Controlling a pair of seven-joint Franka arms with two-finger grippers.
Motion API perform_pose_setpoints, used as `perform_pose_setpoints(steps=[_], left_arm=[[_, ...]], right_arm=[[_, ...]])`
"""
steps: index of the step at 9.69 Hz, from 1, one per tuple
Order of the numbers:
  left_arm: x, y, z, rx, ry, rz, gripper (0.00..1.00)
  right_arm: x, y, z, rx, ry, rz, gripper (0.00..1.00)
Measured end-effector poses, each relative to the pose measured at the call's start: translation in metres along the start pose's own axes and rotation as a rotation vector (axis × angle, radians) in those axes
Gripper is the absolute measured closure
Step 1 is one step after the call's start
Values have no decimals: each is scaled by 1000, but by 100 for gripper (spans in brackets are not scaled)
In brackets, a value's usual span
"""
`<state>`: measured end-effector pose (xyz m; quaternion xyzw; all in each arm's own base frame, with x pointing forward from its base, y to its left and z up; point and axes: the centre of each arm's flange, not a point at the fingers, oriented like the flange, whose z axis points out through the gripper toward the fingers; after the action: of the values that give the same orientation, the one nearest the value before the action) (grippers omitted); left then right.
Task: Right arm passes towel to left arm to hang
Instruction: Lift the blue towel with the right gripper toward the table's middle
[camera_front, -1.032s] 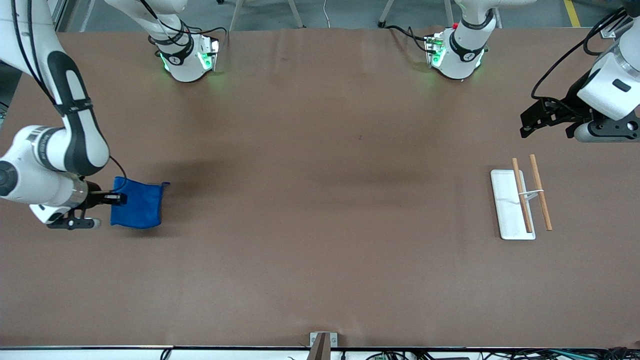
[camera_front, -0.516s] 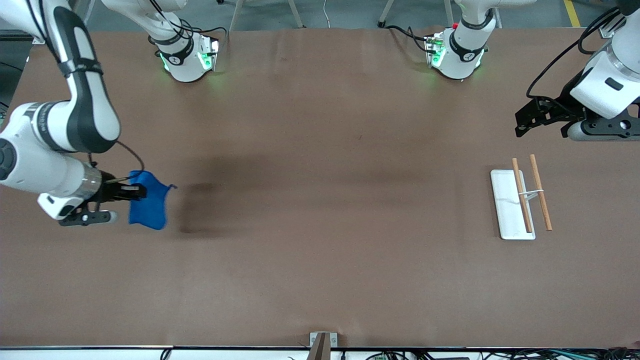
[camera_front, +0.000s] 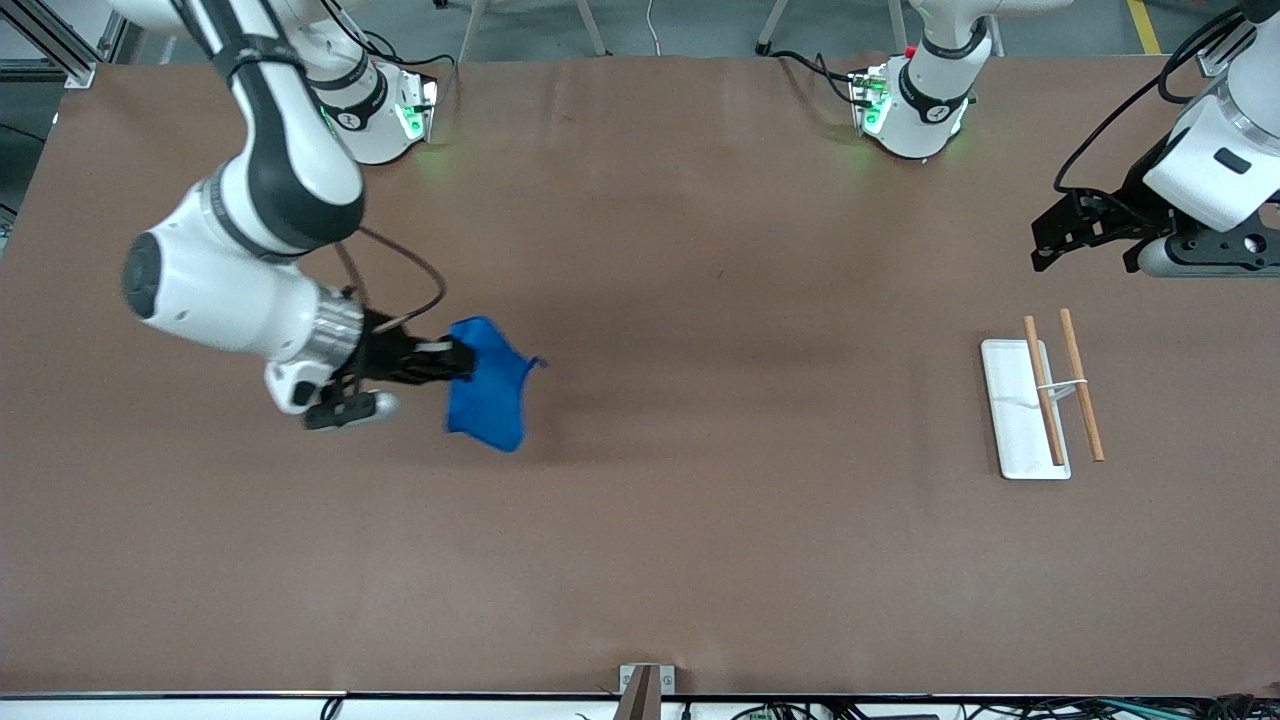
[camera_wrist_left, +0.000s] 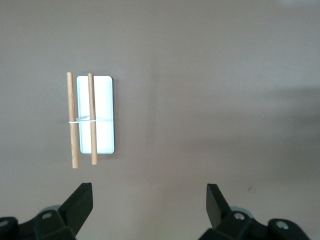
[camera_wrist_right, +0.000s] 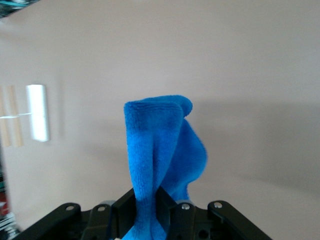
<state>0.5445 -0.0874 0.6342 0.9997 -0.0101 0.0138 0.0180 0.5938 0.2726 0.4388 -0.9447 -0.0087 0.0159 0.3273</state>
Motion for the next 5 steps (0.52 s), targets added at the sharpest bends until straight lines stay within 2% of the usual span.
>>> perform_pose_setpoints(steps=[2,4,5], left_arm=[[-3,8,3,-110,-35,7,0],[0,3,6,-186,-44,39,4],[1,3,10,-218,-53,55,0]], right_arm=[[-26,-65,34,189,-11,34,87],[-49,-120,53,414,-20,125,87],[-54,-141,49,508,-28,161,87]])
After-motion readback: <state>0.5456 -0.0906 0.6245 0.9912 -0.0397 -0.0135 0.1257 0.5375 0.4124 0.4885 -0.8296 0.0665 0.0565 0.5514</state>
